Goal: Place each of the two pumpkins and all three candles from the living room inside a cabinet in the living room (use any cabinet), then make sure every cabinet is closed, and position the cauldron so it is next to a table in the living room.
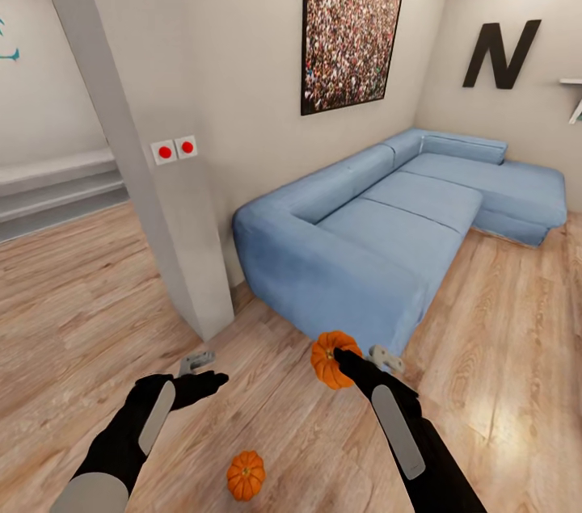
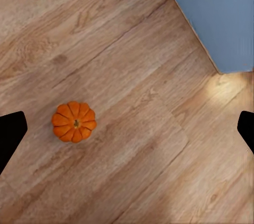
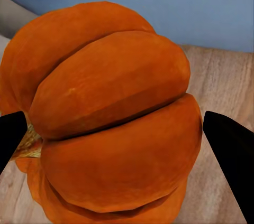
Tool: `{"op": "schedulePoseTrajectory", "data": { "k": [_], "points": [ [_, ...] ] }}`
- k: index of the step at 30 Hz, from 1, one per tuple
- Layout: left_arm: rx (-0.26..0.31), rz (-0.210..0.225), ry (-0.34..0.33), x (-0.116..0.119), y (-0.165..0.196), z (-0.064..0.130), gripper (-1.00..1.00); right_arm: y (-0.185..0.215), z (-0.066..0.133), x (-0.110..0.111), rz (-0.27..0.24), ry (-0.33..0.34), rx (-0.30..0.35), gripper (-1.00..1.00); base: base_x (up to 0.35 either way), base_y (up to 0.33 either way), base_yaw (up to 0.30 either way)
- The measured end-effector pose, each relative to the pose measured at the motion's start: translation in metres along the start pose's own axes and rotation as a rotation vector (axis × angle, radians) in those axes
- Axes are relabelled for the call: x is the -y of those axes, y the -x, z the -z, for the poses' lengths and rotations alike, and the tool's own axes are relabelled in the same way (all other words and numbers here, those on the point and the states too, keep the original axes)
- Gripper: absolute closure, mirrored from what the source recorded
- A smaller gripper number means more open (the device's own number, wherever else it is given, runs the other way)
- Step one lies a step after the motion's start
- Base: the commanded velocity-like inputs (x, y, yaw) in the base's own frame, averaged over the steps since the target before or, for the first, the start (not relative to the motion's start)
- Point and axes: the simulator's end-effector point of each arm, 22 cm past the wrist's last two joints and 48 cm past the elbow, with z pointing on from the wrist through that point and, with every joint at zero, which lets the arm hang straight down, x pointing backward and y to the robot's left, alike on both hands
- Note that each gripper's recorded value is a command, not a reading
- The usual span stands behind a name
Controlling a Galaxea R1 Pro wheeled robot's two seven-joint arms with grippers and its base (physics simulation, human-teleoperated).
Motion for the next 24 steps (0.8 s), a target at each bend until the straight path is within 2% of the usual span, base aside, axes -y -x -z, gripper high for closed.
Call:
{"op": "schedulePoseTrajectory", "data": {
  "k": [5,12,17,24],
  "points": [
    [0.031,0.009,0.045,-0.047,-0.003,-0.01,-1.0,-0.003,-0.005,0.003,0.001,0.0,0.002,1.0,0.0,0.0,0.0],
    [0.038,0.011,-0.039,-0.044,-0.014,-0.024,-1.0,-0.009,-0.013,0.008,0.001,0.0,0.002,1.0,0.0,0.0,0.0],
    [0.05,0.015,-0.018,-0.057,-0.038,-0.044,-1.0,-0.015,-0.018,0.011,0.001,0.001,0.0,1.0,0.0,0.0,0.0],
    [0.052,0.022,-0.005,-0.071,-0.047,-0.054,-1.0,-0.021,-0.026,0.016,0.0,0.001,0.001,1.0,0.0,0.0,0.0]
  ]
}}
